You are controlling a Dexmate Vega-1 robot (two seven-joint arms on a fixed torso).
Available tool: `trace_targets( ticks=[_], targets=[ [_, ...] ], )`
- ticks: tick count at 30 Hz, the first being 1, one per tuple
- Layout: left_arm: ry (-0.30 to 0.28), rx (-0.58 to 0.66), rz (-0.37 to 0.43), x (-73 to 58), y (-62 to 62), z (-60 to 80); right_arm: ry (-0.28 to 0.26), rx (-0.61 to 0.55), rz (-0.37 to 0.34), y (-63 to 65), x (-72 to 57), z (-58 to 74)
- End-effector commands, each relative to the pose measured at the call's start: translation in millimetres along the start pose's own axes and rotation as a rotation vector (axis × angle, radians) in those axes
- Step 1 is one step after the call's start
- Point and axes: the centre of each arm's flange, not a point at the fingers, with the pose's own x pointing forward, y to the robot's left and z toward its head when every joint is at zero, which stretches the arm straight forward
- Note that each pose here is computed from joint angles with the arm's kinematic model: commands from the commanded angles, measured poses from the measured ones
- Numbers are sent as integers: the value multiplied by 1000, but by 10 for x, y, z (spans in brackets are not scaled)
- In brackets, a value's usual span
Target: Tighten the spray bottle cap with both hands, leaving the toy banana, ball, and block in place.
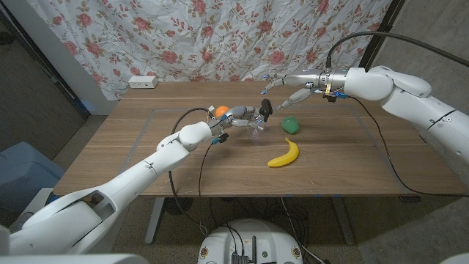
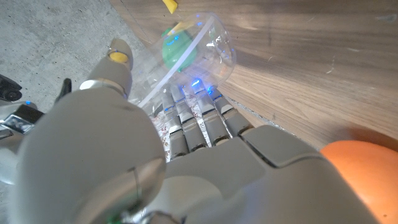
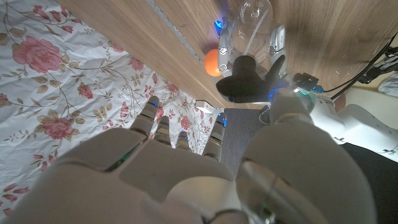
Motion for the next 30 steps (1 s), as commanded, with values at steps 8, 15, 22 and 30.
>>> trace_targets(
  ticks=[8, 15, 22, 30],
  targets=[
    [6, 23, -19, 26, -5, 19, -13, -53, 25, 32, 119, 53],
    [6, 28, -24, 24, -15, 25, -7, -65, 51, 40, 139, 70],
    [5, 37, -27, 24, -25, 41, -7, -74, 76, 23, 142, 86],
    [3, 43, -39, 20, -46, 59, -10, -81, 93, 5, 145, 102]
  ],
)
